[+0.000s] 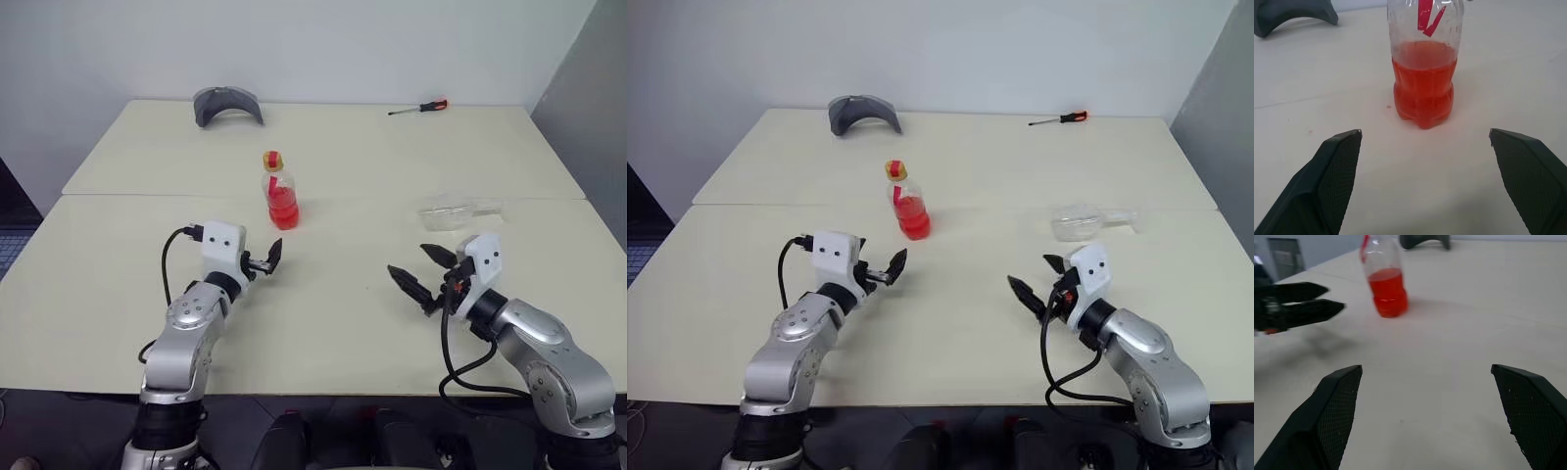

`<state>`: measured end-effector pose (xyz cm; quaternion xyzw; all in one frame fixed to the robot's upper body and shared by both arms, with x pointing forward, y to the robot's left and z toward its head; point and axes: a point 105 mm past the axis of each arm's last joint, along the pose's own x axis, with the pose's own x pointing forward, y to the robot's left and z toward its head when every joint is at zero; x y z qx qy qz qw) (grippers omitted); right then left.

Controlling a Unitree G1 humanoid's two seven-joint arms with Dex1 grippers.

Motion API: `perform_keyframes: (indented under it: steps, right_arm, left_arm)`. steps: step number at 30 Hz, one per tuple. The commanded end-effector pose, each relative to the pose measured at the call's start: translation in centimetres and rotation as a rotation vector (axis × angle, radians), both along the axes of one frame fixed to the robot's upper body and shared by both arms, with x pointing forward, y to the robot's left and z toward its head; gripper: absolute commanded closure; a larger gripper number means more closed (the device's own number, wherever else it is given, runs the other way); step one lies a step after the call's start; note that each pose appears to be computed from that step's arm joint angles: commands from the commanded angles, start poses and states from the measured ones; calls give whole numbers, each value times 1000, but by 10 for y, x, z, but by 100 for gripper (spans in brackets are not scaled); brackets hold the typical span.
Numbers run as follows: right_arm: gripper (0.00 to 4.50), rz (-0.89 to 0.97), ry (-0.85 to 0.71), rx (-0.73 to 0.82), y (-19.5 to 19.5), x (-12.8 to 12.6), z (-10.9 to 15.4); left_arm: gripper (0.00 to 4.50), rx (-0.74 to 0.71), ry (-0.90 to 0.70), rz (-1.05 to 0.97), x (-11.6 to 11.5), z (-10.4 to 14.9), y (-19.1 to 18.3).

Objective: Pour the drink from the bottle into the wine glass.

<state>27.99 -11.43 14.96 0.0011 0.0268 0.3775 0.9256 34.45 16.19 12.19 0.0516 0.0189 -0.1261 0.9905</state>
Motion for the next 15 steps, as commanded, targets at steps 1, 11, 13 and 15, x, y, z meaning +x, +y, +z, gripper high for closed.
perform_keyframes:
  steps: [1,11,13,15]
  right_arm:
    - [0,68,-55,28,6,1,17]
    - [0,66,-94,73,17,14,29]
    - [0,70,-100,72,18,15,30]
    - [0,71,-107,67,19,16,31]
  left_arm:
    - [3,9,-78,-2,7,14,-3]
    - [3,24,-151,-3,31,21,-6]
    - [3,26,-164,-11,34,23,-7]
    - [3,24,-173,-15,39,24,-8]
